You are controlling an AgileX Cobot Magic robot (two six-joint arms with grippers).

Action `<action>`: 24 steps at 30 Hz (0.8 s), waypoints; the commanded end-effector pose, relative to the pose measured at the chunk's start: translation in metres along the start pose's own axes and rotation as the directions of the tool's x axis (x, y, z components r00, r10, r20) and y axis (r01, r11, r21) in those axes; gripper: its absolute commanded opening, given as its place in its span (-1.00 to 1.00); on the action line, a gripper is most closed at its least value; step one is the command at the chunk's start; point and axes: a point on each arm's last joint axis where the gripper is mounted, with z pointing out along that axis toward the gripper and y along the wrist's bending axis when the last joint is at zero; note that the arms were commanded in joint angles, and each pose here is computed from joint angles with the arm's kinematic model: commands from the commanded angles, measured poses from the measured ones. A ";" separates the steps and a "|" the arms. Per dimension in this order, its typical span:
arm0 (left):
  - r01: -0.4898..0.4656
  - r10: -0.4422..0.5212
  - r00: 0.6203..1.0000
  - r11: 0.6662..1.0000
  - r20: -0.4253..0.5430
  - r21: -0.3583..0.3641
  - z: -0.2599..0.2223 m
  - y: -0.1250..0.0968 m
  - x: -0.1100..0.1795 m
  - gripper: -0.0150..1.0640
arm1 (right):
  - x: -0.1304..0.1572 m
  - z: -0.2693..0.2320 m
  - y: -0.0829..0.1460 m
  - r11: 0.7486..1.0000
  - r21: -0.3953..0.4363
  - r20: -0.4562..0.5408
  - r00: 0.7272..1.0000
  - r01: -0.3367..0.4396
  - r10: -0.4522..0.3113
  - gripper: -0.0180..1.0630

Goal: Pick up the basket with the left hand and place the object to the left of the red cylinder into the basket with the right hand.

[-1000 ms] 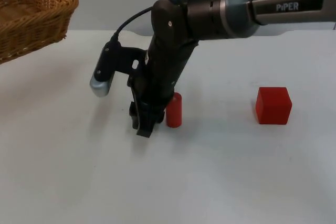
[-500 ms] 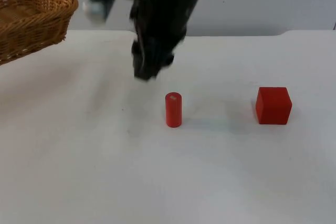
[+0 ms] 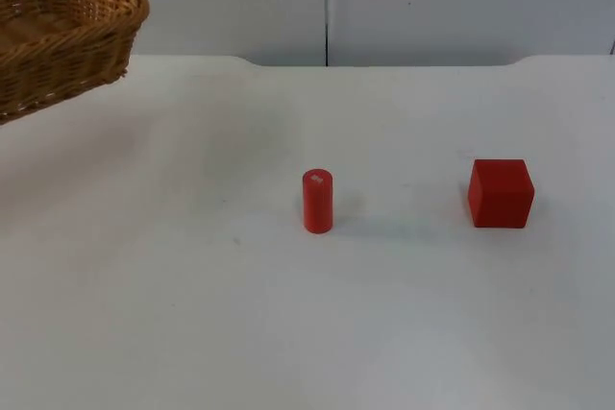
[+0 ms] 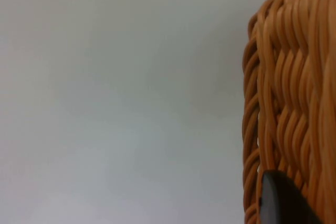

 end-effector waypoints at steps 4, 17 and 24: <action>0.000 0.000 1.000 1.000 -0.003 0.017 -0.003 -0.002 0.000 -0.98 | -0.018 -0.001 -0.001 0.997 0.003 0.178 0.981 -0.081 0.079 -0.97; -0.027 0.028 0.999 0.999 -0.030 0.023 -0.003 -0.002 0.003 -0.98 | -0.058 0.080 0.014 0.992 -0.050 0.309 0.942 -0.119 0.129 -0.97; -0.038 0.039 0.999 0.999 -0.036 0.026 -0.003 -0.002 0.003 -0.98 | -0.044 0.136 0.006 0.985 -0.019 0.364 0.916 -0.173 0.168 -0.97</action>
